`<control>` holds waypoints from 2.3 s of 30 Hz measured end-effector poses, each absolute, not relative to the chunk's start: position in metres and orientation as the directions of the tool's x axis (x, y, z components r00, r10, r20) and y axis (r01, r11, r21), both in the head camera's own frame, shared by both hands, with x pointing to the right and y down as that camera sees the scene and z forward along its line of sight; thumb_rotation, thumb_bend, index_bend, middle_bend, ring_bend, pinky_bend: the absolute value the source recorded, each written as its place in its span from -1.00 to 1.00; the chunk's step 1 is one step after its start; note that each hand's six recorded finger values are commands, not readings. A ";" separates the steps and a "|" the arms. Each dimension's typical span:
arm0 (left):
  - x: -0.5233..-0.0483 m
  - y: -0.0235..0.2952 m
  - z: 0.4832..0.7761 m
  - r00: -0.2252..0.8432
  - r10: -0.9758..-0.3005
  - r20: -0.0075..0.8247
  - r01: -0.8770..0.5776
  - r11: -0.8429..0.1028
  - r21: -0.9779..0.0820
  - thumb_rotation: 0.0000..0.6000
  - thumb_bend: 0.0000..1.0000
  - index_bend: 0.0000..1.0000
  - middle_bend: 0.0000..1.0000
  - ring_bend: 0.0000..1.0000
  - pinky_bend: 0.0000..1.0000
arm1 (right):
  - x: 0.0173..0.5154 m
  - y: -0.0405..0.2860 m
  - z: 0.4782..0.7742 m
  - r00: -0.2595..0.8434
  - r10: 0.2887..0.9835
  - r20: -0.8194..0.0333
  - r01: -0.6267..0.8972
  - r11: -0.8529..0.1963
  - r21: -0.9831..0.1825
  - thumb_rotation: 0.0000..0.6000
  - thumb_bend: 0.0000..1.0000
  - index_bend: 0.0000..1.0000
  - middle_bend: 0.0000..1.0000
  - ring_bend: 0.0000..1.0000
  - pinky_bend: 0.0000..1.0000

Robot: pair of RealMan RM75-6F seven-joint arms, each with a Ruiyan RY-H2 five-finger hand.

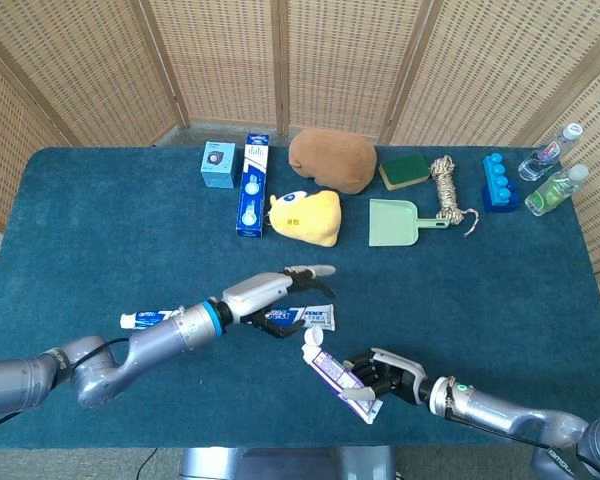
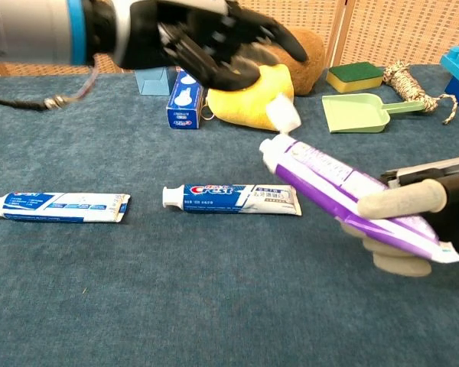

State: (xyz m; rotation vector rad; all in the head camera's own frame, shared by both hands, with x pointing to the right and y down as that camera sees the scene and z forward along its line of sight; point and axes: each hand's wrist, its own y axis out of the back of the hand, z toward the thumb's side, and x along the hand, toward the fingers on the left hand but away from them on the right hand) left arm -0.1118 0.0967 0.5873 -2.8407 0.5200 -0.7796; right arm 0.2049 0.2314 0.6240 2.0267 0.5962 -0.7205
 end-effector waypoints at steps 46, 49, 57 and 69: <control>-0.390 0.131 0.527 0.207 -0.769 0.605 -0.489 -0.617 -0.617 1.00 -0.06 -0.61 -0.96 -1.00 -1.00 | 0.377 0.143 0.665 0.135 0.553 -0.822 0.759 -0.591 -0.273 0.91 -0.10 0.17 -0.11 -0.32 -0.55; -0.390 0.133 0.529 0.204 -0.768 0.607 -0.494 -0.616 -0.614 1.00 -0.06 -0.61 -0.96 -1.00 -1.00 | 0.384 0.139 0.662 0.110 0.596 -0.795 0.734 -0.588 -0.339 0.59 -0.22 -0.09 -0.31 -0.50 -0.60; -0.394 0.140 0.534 0.188 -0.766 0.615 -0.509 -0.611 -0.606 1.00 -0.06 -0.62 -0.97 -1.00 -1.00 | 0.400 0.138 0.654 0.049 0.688 -0.725 0.699 -0.542 -0.467 0.36 -0.37 -0.28 -0.46 -0.65 -0.63; -0.402 0.149 0.534 0.152 -0.780 0.607 -0.494 -0.592 -0.637 1.00 -0.06 -0.61 -0.96 -1.00 -1.00 | 0.405 0.136 0.632 0.003 0.785 -0.620 0.664 -0.465 -0.585 0.43 -0.43 -0.27 -0.44 -0.70 -0.63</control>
